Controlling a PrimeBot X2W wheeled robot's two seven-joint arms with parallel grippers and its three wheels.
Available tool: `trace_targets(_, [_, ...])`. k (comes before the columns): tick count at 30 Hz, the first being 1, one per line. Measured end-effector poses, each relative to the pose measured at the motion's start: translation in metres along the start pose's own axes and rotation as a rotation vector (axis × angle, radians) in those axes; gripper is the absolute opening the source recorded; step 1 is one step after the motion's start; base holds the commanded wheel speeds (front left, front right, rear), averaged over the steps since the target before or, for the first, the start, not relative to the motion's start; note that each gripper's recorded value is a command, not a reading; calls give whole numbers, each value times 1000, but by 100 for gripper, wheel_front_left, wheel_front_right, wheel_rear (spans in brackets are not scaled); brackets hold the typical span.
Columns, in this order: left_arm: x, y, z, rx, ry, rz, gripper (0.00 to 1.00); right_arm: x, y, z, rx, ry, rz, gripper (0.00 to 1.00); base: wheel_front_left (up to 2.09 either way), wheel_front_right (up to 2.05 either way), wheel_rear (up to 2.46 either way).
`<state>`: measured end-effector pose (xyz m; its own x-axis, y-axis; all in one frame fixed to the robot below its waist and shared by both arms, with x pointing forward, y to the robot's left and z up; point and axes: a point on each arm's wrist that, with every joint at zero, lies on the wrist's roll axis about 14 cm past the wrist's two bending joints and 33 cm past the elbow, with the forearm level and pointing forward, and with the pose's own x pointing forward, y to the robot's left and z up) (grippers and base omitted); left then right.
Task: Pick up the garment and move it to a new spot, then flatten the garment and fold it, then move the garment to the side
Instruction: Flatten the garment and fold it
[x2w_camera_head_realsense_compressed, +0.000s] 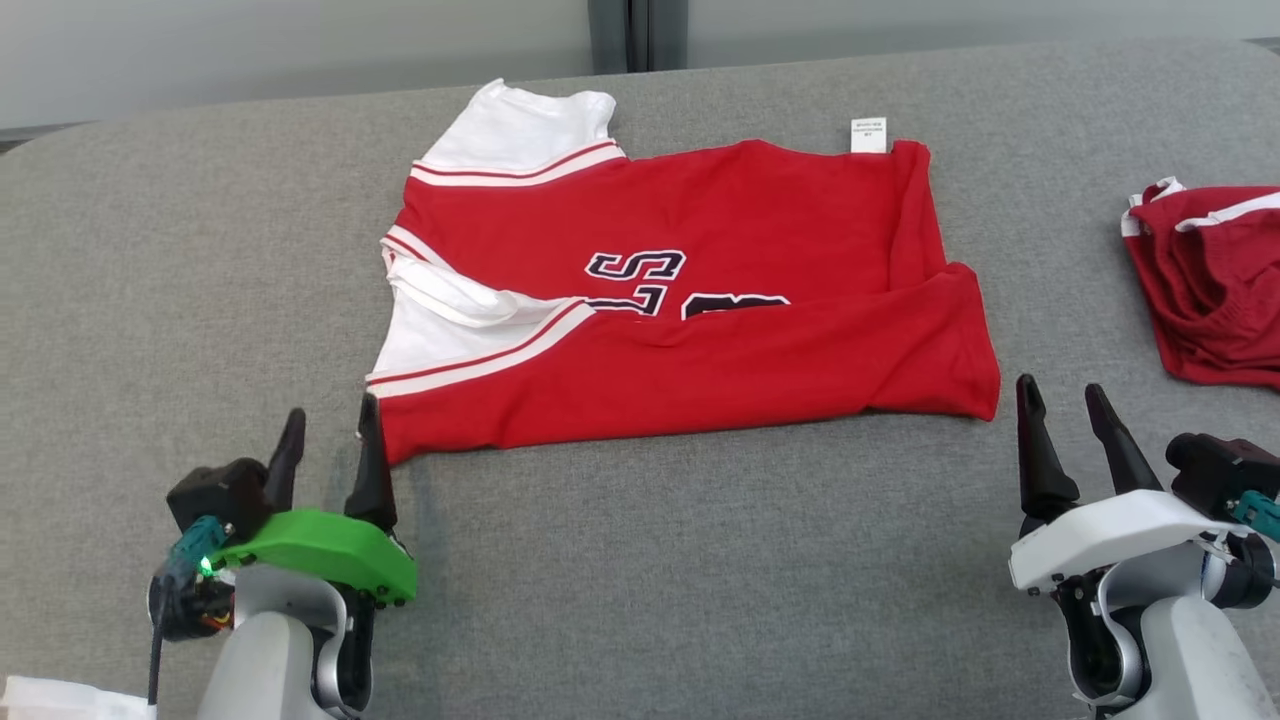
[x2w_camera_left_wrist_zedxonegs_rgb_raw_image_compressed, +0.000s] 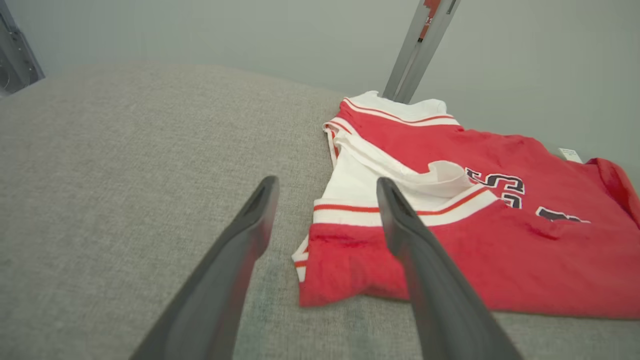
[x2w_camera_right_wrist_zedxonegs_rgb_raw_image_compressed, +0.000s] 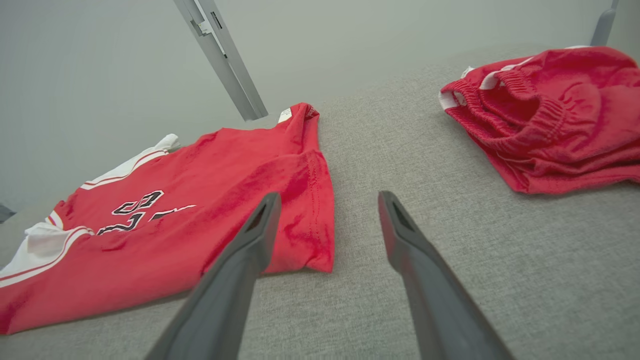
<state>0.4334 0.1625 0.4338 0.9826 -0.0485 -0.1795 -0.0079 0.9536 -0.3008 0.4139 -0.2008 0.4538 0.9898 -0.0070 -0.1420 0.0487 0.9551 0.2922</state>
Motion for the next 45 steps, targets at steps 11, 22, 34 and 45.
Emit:
trace_targets(11, [-9, 0, -58, -62, 316, 26, 100, -1, 18, 0, -16, 27, 51, 100, 0, 0, 0])
trace_targets(22, [8, -10, -67, -100, 387, 13, 100, 1, 14, -6, -17, 49, 41, 100, 0, 0, 0])
trace_targets(34, [12, -5, -47, -121, 277, 18, 0, 14, 19, -14, -12, 73, 50, 100, 0, 0, 0])
trace_targets(45, [7, -9, -28, -101, 203, -8, 0, 21, 7, -52, -23, 237, 9, 100, 0, 0, 0])
